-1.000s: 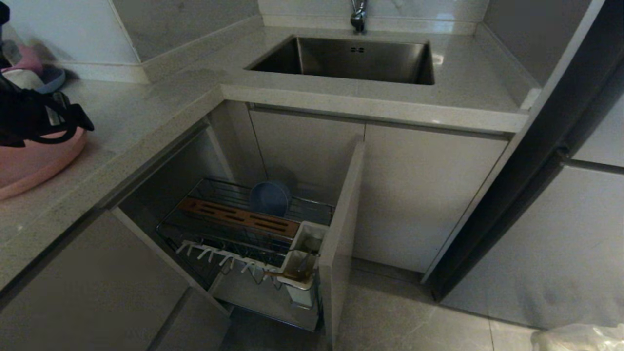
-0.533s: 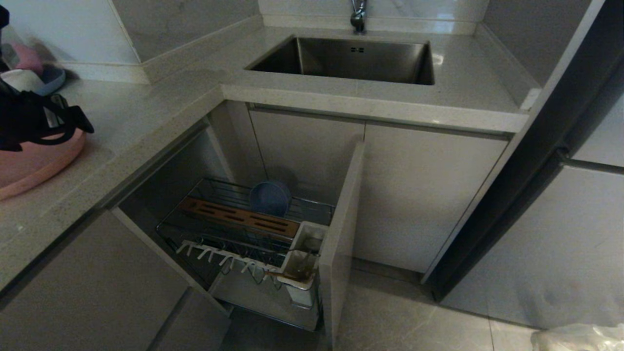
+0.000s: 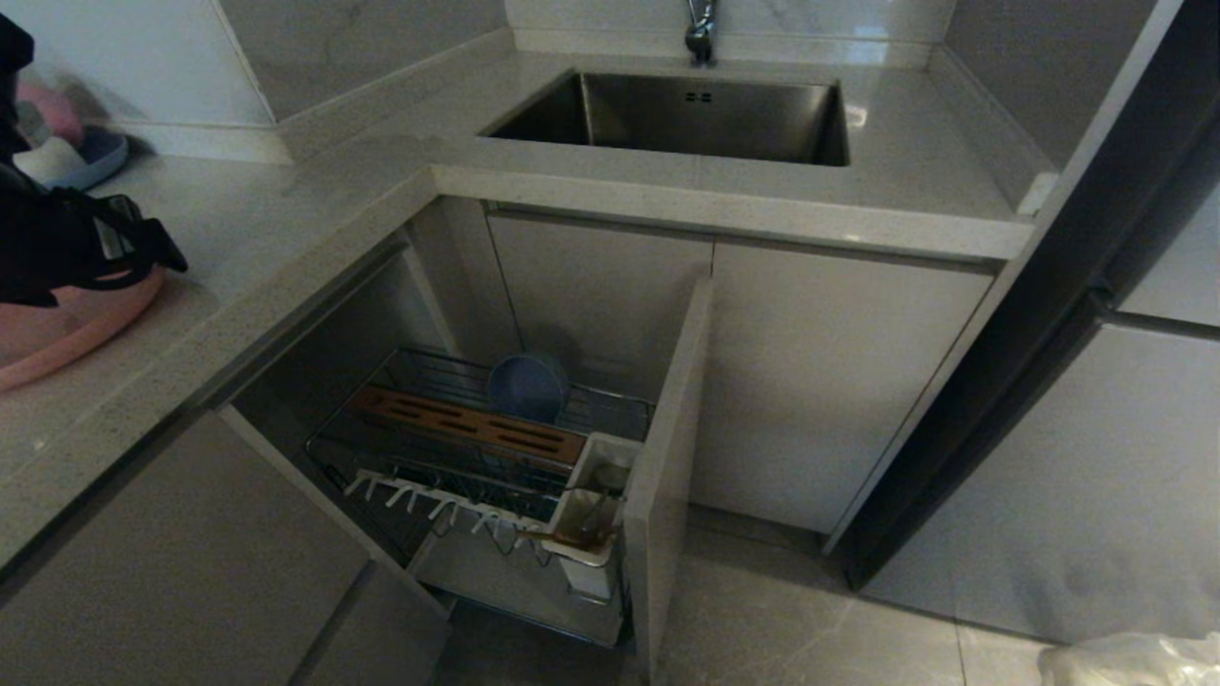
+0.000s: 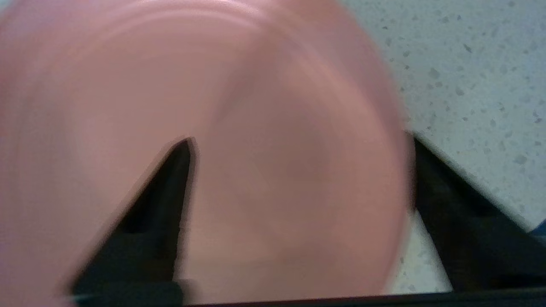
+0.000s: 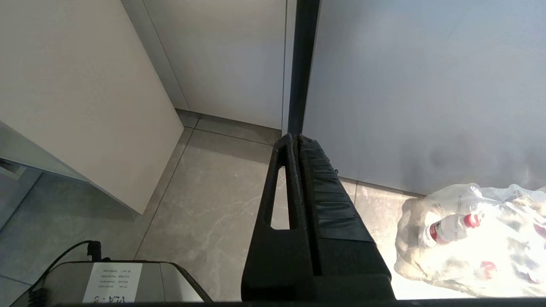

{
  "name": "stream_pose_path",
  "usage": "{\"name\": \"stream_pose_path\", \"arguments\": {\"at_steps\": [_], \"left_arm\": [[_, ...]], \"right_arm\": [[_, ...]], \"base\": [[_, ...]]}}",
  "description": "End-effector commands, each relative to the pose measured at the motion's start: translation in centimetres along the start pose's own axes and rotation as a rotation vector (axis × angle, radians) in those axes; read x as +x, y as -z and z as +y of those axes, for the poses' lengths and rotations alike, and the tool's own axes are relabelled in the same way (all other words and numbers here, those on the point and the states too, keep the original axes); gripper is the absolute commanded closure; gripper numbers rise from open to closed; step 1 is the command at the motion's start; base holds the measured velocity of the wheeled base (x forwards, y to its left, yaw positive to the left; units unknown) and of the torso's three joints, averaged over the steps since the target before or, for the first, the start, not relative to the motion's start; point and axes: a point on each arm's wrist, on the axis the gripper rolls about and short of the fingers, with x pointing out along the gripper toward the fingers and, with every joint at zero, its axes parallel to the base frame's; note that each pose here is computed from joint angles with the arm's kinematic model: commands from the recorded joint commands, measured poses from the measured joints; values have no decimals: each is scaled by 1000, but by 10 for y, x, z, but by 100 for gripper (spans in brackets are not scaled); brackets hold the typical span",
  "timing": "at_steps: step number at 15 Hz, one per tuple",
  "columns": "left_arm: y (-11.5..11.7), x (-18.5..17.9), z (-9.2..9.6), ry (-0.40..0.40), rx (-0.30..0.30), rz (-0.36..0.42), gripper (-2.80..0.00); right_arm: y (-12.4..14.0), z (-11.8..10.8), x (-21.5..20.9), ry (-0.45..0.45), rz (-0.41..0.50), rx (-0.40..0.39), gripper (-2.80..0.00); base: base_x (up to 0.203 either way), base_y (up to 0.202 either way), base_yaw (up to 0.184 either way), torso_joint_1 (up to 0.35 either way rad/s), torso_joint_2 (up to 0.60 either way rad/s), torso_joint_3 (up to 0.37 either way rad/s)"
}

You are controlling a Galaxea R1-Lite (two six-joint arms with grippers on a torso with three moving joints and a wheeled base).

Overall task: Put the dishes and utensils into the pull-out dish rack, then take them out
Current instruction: Pick up the plate and place it in the cupboard

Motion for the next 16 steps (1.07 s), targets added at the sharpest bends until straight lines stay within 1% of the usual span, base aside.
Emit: {"name": "stream_pose_path", "arguments": {"at_steps": [1, 10, 13, 14, 16], "left_arm": [[0, 0, 0, -4, -2, 2, 0], [0, -5, 1, 1, -9, -8, 0], [-1, -17, 4, 6, -11, -24, 0], [1, -26, 7, 4, 8, -11, 0], [12, -45, 11, -1, 94, 53, 0]], "right_arm": [[0, 0, 0, -1, 1, 0, 0], [0, 0, 0, -1, 1, -1, 0], [0, 0, 0, -1, 1, 0, 0], [0, 0, 0, -1, 1, 1, 0], [0, 0, 0, -1, 1, 1, 0]], "base": [[0, 0, 0, 0, 0, 0], [0, 0, 0, 0, 0, 0], [0, 0, 0, 0, 0, 0], [0, 0, 0, 0, 0, 0], [0, 0, 0, 0, 0, 0]]}}
